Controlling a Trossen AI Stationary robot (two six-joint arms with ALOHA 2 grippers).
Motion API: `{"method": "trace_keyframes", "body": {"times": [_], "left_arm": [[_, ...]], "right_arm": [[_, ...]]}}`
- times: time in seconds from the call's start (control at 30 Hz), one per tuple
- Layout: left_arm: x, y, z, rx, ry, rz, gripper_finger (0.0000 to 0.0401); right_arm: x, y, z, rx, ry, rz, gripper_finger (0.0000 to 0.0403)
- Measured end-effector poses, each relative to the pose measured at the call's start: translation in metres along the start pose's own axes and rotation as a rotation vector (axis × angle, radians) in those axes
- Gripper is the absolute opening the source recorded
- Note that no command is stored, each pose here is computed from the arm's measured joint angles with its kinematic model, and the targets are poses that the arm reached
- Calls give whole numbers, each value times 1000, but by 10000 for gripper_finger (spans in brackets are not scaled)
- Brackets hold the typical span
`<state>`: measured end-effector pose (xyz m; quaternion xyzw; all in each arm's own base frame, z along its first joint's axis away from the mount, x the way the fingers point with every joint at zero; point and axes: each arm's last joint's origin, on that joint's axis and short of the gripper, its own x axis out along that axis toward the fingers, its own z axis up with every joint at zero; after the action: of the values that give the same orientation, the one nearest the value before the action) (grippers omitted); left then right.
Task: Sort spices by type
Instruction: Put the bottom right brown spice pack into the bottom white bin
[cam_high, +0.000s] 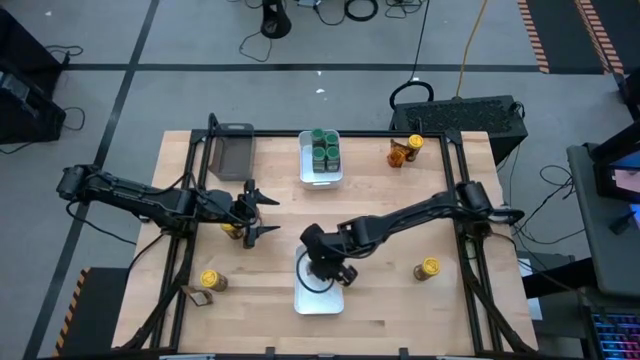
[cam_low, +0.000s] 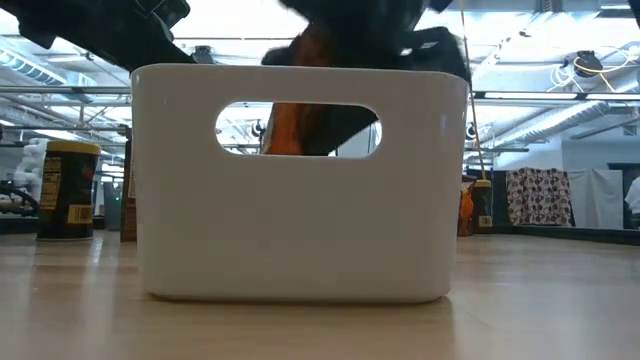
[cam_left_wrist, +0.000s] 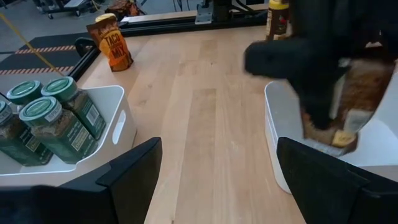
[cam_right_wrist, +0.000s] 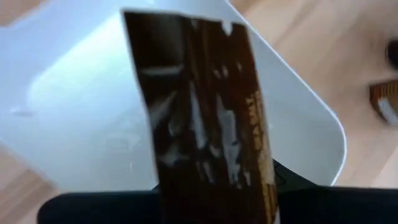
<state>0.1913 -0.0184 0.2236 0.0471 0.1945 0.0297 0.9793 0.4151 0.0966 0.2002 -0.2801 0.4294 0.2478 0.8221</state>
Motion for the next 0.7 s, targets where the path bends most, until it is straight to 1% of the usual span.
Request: {"method": "trace_keyframes", "body": {"times": [0.1, 0.27, 0.4, 0.53, 0.7], "left_arm": [[0, 0, 0, 0, 0, 1, 322], [0, 0, 0, 0, 0, 7, 322], [0, 0, 0, 0, 0, 8, 322], [0, 0, 0, 0, 0, 8, 322], [0, 0, 0, 0, 0, 8, 322]], "right_arm": [[5, -6, -6, 87, 17, -1, 43], [3, -15, -11, 256, 18, -16, 43], [1, -17, -14, 386, 34, -14, 43], [1, -14, -20, 442, 93, 8, 43], [1, -11, -22, 484, 130, 21, 43]]}}
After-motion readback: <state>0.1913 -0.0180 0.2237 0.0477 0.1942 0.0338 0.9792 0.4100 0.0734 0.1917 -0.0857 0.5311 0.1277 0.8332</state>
